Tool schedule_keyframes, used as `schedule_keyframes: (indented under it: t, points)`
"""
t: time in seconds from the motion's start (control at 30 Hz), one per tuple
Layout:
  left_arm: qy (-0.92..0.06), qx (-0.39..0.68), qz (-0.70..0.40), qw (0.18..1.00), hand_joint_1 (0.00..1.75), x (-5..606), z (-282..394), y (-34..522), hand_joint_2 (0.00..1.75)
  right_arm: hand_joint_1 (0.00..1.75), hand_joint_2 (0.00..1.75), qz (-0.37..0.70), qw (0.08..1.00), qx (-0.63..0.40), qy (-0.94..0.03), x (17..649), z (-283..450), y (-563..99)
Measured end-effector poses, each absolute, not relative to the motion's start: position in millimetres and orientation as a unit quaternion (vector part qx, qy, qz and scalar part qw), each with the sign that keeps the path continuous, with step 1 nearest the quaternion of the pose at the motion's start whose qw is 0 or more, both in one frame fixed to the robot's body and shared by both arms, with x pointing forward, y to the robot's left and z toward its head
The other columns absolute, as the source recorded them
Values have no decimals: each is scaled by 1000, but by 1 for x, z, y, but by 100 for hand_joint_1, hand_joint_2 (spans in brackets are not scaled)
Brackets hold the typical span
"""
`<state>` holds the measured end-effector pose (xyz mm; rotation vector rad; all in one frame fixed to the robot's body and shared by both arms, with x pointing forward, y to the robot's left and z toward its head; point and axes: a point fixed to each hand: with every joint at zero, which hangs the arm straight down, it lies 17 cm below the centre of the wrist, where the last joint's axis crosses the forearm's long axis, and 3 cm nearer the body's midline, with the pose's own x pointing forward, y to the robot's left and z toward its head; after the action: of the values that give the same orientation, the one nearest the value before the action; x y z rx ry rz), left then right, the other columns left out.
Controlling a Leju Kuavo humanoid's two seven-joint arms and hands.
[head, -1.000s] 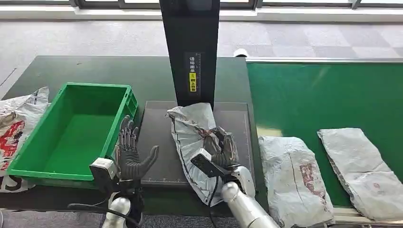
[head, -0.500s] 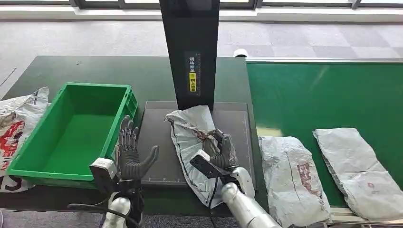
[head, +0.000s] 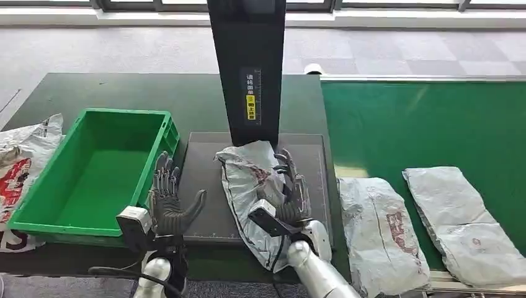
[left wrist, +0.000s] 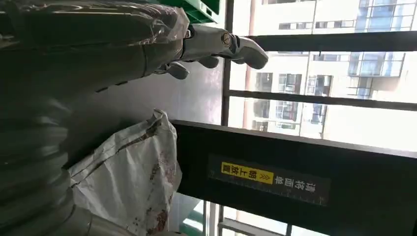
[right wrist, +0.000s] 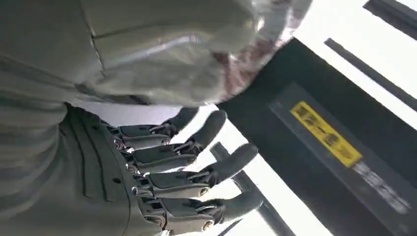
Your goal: Moved the parcel from conveyor to table for the left to box.
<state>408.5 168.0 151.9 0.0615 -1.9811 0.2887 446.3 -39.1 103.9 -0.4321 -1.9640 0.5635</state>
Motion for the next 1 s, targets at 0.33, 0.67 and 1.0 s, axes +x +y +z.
schedule_keyframes:
  t: [0.33, 0.67, 1.0]
  points:
    - [-833, 24, 120, 539, 0, 408, 152, 167, 175, 0, 175, 224, 473, -189, -831, 438, 128, -36]
    - [-834, 25, 118, 538, 0, 408, 153, 167, 175, 0, 175, 229, 457, -188, -839, 434, 134, -32]
    - [-827, 55, 97, 551, 0, 417, 140, 163, 175, 0, 175, 59, 388, -212, -895, 428, 241, -95]
